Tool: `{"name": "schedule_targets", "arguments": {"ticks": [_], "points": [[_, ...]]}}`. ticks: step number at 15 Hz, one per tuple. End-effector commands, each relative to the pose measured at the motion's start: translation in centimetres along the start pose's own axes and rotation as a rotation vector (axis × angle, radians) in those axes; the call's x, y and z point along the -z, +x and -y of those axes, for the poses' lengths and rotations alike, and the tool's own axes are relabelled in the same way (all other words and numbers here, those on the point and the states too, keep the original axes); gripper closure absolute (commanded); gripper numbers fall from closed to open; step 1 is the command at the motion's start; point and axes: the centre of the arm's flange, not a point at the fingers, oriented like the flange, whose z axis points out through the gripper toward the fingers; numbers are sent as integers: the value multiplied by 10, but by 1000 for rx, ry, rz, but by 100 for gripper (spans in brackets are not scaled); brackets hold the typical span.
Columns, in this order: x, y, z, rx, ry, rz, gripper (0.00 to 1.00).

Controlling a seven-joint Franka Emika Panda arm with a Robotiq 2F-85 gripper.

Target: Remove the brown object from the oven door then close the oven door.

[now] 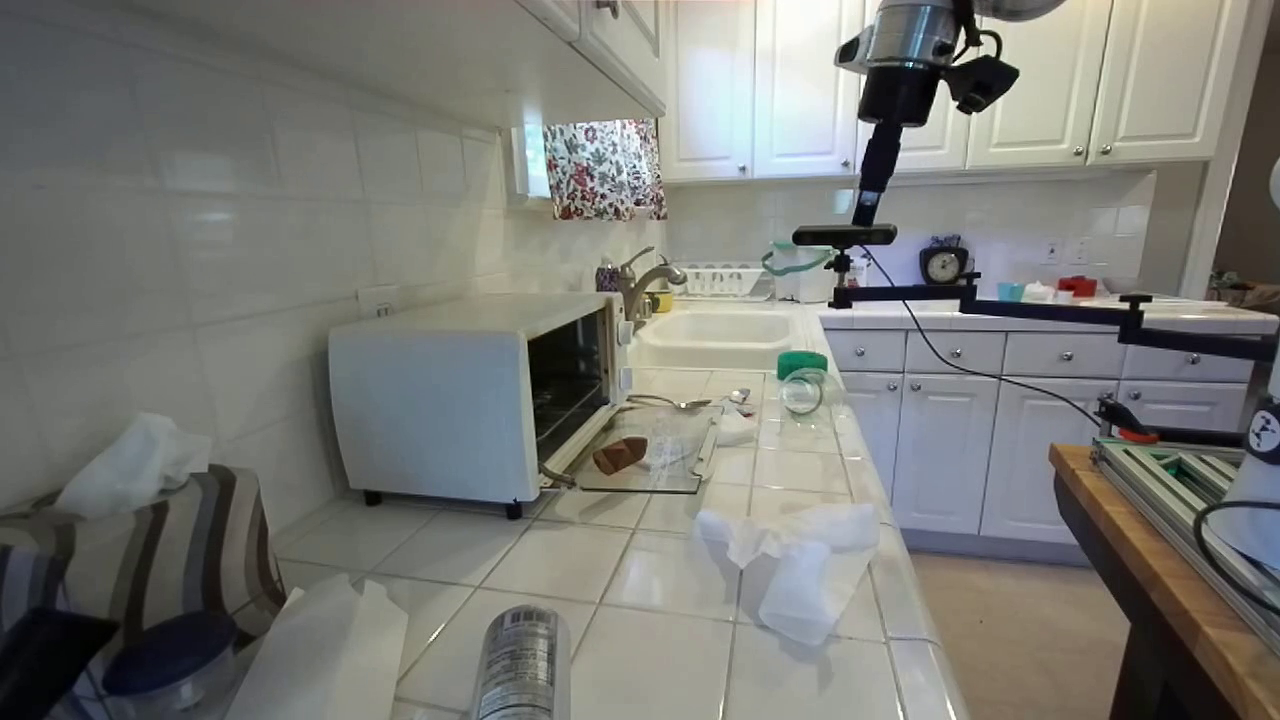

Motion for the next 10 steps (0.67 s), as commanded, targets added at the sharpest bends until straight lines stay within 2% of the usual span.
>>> {"name": "schedule_targets", "arguments": {"ticks": [1,6,10], "points": [[-5,0,-3,-8,0,-6,0],[-11,5,-5,-10,-2,-32,0],[-35,38,-17,56,-5,-172,0]]}}
